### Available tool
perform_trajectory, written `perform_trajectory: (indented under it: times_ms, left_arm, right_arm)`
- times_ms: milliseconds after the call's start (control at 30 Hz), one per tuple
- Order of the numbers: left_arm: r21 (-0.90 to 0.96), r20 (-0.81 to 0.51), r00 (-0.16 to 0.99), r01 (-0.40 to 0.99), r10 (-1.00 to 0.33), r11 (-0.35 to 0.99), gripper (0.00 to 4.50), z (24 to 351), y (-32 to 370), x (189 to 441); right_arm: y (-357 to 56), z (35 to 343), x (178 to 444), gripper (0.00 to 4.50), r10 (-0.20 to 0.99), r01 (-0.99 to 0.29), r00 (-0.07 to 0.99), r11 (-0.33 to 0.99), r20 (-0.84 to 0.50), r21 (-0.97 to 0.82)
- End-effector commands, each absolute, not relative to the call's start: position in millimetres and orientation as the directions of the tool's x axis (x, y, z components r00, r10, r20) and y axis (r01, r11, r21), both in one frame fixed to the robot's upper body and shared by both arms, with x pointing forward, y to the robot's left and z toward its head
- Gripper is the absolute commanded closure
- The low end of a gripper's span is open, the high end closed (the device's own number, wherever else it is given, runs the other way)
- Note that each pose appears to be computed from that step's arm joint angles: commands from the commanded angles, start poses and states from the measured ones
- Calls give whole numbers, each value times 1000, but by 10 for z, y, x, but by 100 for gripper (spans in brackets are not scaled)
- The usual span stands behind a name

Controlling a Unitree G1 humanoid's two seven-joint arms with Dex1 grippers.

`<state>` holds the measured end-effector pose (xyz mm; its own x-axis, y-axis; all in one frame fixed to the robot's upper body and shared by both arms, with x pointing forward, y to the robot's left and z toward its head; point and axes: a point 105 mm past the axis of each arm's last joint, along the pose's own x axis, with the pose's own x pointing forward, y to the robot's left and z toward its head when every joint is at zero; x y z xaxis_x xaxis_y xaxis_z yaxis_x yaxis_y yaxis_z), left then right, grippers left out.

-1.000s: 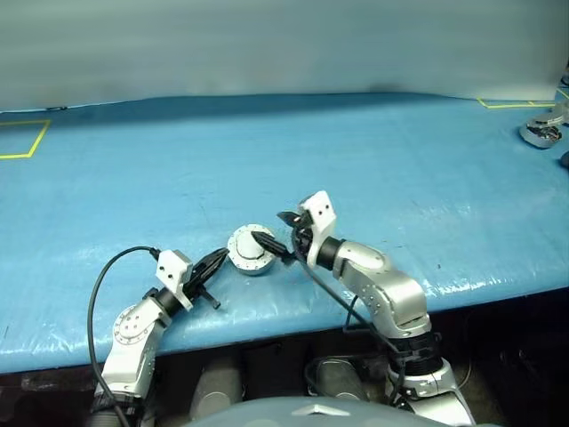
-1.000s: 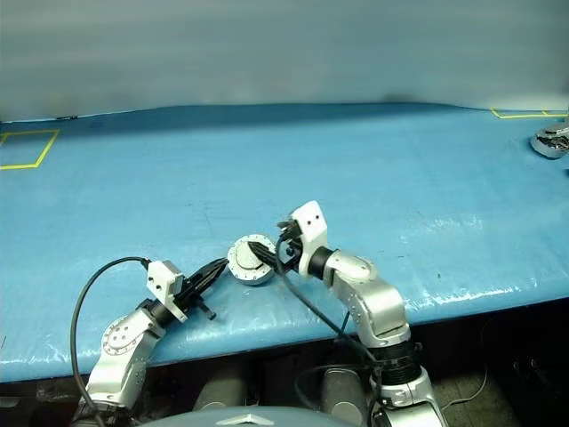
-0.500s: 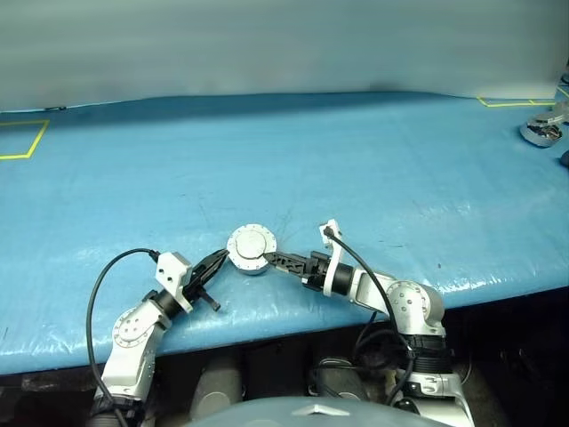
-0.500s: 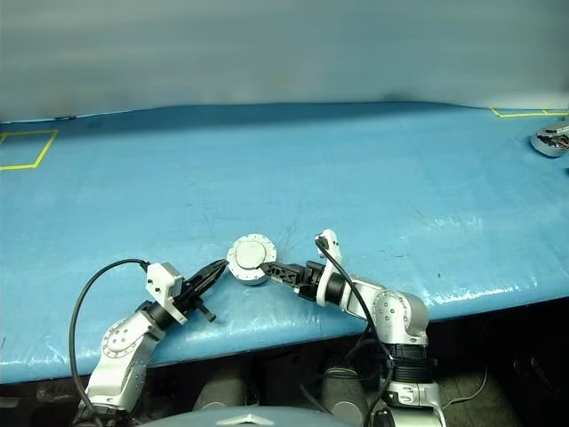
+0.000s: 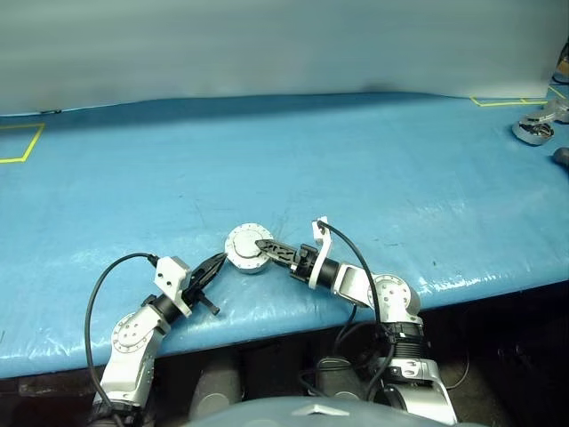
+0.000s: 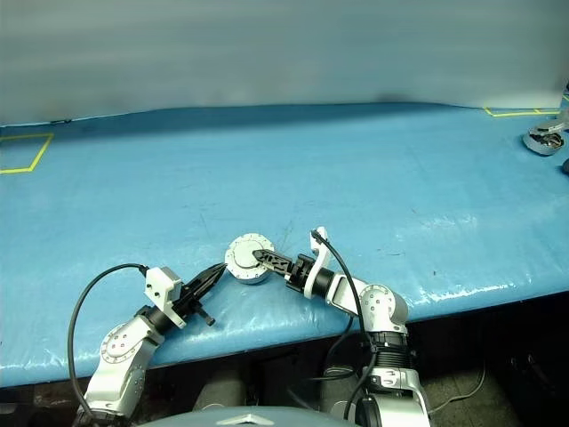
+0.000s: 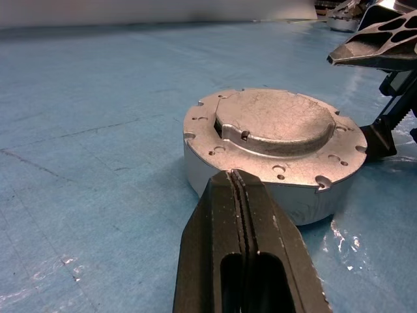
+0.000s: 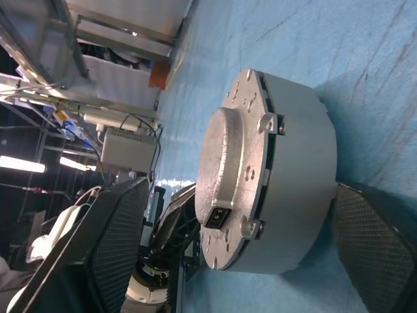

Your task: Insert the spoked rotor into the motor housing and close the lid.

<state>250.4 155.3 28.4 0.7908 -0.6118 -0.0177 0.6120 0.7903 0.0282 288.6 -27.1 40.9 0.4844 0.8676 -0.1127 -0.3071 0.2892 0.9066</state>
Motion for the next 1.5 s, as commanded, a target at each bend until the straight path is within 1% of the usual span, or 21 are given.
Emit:
perform_trajectory:
  times_ms: [33,133,267,433,533,567,600,733,833,933,1033,1067,1100,1133,1267,1300,1367,1433,1500]
  left_arm:
    - [21,-48,788,615,-614,788,450,210,1535,2458]
    - [21,-48,790,612,-611,790,450,206,1539,2452]
    - [20,-50,790,613,-612,790,450,202,1535,2447]
    - [21,-51,787,616,-615,787,450,200,1528,2444]
    - [22,-52,787,617,-615,787,450,201,1529,2448]
    - [23,-52,787,617,-615,787,450,201,1530,2449]
    - [23,-52,787,616,-615,787,450,202,1531,2449]
    - [10,-25,811,585,-584,811,450,239,1562,2485]
    - [-75,45,849,528,-526,846,450,333,1611,2542]
    - [-204,113,892,451,-437,869,450,444,1704,2609]
    - [-247,147,920,390,-363,887,450,496,1795,2647]
    - [-295,174,926,374,-335,880,450,520,1809,2656]
    - [-345,191,929,367,-318,864,412,528,1804,2657]
    - [-393,197,925,378,-325,839,393,516,1762,2641]
    - [-581,212,924,380,-317,720,257,458,1574,2575]
    - [-616,219,928,372,-302,694,229,461,1554,2573]
    - [-673,236,930,366,-282,642,154,477,1498,2583]
    - [-717,257,925,377,-281,586,93,512,1417,2611]
    - [-763,274,921,384,-279,520,22,561,1342,2653]
  right_arm:
    - [-291,264,2871,136,855,-234,491,314,-167,920]
    - [-301,284,2890,230,852,-221,503,289,-145,932]
    - [-281,300,2882,230,856,-217,500,270,-130,938]
    - [-269,234,2859,230,855,-199,493,293,-163,935]
    - [-286,174,2863,283,843,-175,500,321,-197,931]
    - [-288,169,2862,312,842,-171,501,326,-203,930]
    - [-287,169,2861,324,841,-170,501,327,-205,930]
    - [-303,253,2904,324,833,-177,526,307,-174,935]
    - [-323,336,2936,324,825,-184,547,284,-142,941]
    - [-374,529,3061,324,790,-184,610,220,-64,958]
    - [-407,721,3168,324,750,-193,661,153,13,969]
    - [-415,801,3198,324,739,-206,673,133,42,970]
    - [-421,879,3224,324,727,-219,683,114,68,969]
    - [-425,956,3243,324,719,-233,689,95,95,968]
    - [-443,1268,3292,324,690,-305,695,28,202,952]
    - [-442,1311,3300,324,687,-313,696,25,211,949]
    - [-433,1387,3303,324,685,-330,691,17,229,944]
    - [-425,1449,3298,324,687,-347,683,5,249,938]
    - [-417,1521,3289,324,686,-363,675,-13,272,932]
